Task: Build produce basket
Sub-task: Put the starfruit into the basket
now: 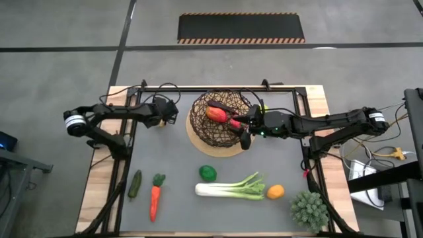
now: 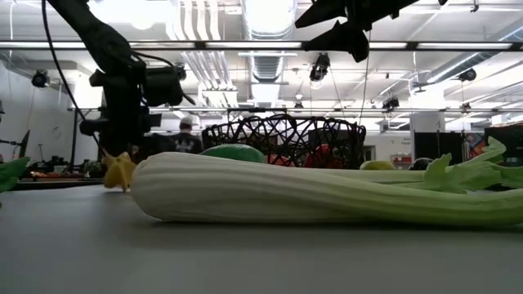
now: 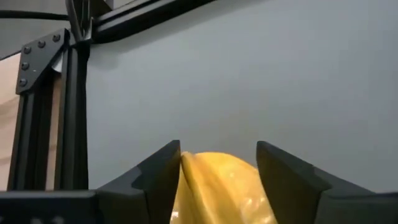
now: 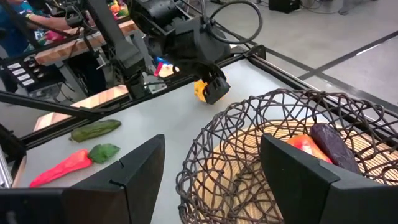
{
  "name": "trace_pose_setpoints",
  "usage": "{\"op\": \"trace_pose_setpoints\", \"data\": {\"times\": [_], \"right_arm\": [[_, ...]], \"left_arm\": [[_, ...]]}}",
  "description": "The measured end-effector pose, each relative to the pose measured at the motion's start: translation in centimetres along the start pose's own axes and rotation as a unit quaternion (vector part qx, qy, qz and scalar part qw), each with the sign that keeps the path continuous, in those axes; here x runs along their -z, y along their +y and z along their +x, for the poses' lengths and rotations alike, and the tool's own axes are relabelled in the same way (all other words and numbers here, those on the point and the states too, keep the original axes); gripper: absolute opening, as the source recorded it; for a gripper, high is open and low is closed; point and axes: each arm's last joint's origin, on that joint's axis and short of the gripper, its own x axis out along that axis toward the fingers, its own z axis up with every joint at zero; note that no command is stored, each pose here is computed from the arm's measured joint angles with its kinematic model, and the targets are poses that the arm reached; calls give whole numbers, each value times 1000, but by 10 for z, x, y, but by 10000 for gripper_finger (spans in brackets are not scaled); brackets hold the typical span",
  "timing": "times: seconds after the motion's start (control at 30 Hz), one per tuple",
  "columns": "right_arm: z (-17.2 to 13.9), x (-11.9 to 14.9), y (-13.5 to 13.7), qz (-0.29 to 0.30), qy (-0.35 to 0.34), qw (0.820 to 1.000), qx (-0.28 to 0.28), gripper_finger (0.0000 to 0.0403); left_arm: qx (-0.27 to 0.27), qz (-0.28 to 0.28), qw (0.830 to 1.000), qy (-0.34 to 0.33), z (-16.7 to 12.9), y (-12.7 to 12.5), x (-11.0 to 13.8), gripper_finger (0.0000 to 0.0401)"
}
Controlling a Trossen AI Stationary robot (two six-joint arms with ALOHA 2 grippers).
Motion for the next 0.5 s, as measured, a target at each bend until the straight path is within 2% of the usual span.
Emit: {"op": "trace_pose_setpoints", "data": {"times": [0.2,0.5], "right_arm": [[0,0,0,0,0,1000,0,247],[0,0,0,0,1,1000,1,246]], "left_arm": [[12,0,1000,5,-2,-1,0,162],[37,14,999,-1,-23,3,0,113]]}}
